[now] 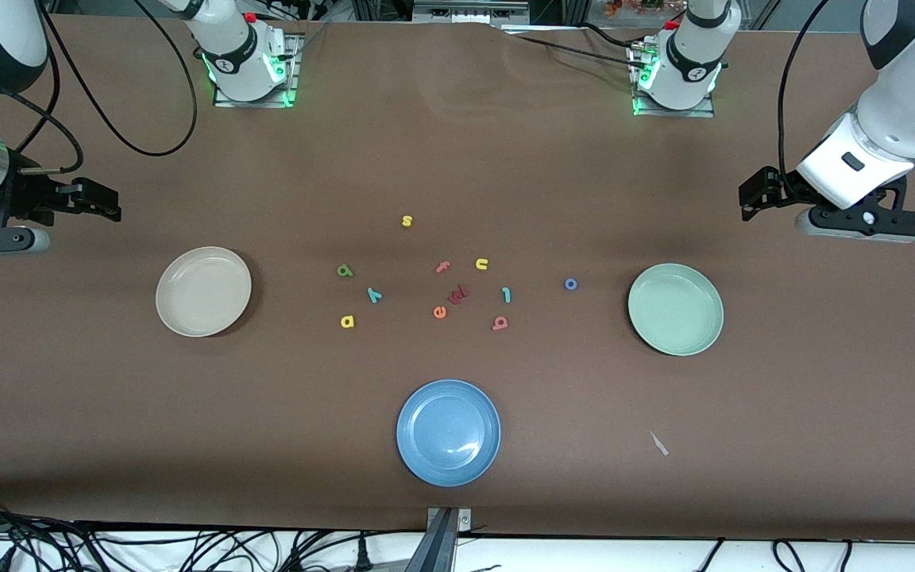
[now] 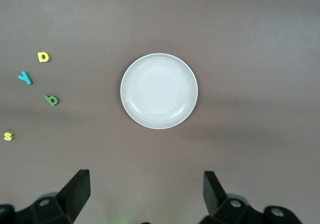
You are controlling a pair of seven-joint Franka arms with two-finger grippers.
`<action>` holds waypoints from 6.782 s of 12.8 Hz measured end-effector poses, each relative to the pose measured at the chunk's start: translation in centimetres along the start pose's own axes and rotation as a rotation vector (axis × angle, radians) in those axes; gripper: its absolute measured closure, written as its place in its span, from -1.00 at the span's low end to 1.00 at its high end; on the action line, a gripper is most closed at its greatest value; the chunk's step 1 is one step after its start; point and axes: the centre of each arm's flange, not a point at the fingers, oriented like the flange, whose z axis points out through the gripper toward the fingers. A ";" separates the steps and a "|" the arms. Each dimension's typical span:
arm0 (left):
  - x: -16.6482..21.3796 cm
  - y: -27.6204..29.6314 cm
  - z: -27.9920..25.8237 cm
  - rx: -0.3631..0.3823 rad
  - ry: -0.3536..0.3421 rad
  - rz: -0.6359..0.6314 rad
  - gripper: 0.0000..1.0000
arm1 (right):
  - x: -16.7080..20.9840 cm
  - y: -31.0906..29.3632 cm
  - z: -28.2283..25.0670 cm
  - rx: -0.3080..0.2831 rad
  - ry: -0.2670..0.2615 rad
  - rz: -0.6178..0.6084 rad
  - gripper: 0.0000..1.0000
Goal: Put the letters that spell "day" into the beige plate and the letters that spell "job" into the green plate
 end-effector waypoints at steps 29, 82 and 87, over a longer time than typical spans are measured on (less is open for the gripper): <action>0.0 0.0 0.0 0.000 0.000 0.000 -1.00 | 0.0 0.3 0.0 0.001 0.000 0.005 -1.00; 2.1 0.9 5.6 -0.067 -0.102 0.006 -1.00 | 0.1 0.2 0.3 0.003 -0.005 0.004 -1.00; 3.6 9.1 10.6 -0.090 -0.135 0.133 -1.00 | 0.1 0.1 0.4 0.005 -0.007 0.002 -1.00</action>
